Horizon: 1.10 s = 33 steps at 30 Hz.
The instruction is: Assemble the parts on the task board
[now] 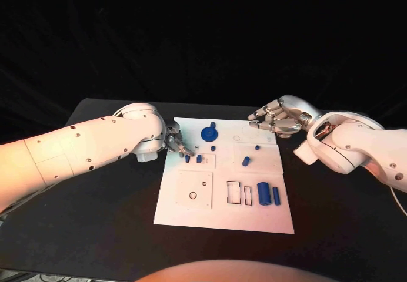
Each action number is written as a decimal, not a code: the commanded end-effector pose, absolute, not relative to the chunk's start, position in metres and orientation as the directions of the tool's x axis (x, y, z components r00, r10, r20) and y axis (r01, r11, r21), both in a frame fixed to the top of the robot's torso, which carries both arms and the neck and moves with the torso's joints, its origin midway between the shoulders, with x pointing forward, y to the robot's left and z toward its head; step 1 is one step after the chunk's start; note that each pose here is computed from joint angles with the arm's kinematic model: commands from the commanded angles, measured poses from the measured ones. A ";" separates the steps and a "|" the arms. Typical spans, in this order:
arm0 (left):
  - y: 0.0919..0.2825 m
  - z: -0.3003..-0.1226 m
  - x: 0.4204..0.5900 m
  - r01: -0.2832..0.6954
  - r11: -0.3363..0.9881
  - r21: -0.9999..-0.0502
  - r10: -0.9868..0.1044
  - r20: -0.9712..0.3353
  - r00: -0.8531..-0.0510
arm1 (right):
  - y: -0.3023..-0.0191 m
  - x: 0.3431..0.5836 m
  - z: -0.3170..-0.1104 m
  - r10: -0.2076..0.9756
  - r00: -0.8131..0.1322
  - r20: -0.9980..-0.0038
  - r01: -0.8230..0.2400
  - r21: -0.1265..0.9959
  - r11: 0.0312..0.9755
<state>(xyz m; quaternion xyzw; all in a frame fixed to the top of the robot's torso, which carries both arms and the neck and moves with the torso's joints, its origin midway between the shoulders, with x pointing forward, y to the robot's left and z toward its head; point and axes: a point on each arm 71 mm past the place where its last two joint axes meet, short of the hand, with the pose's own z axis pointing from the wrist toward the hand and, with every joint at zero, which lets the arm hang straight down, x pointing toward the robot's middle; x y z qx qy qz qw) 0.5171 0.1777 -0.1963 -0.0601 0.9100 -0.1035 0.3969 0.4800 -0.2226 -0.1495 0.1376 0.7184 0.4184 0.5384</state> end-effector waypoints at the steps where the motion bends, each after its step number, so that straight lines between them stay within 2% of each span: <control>1: 0.176 -0.190 0.521 -0.065 0.906 -0.419 -0.365 -0.694 -0.621 | -0.222 0.480 -0.151 0.642 -0.393 -0.658 -0.253 0.749 0.613; 5: 0.179 -0.187 0.523 -0.094 0.834 -0.544 -0.486 -0.643 -0.592 | -0.222 0.480 -0.151 0.642 -0.393 -0.658 -0.251 0.749 0.613; 8: 0.181 -0.185 0.525 -0.090 0.806 -0.584 -0.519 -0.627 -0.580 | -0.222 0.480 -0.152 0.642 -0.394 -0.658 -0.250 0.749 0.614; 16: 0.176 -0.183 0.526 -0.028 0.794 -0.608 -0.512 -0.642 -0.571 | -0.222 0.479 -0.152 0.642 -0.395 -0.657 -0.249 0.749 0.613; 20: 0.168 -0.178 0.527 0.088 0.800 -0.593 -0.462 -0.704 -0.540 | -0.222 0.479 -0.152 0.642 -0.396 -0.657 -0.250 0.749 0.613; 26: 0.149 -0.172 0.524 0.343 0.773 -0.534 -0.368 -0.817 -0.443 | -0.221 0.479 -0.152 0.642 -0.396 -0.657 -0.252 0.749 0.612; 31: 0.136 -0.176 0.521 0.475 0.758 -0.447 -0.297 -0.885 -0.359 | -0.221 0.479 -0.152 0.640 -0.392 -0.661 -0.257 0.747 0.613; 33: 0.132 -0.179 0.520 0.495 0.764 -0.415 -0.266 -0.900 -0.345 | -0.220 0.479 -0.152 0.640 -0.392 -0.661 -0.258 0.746 0.613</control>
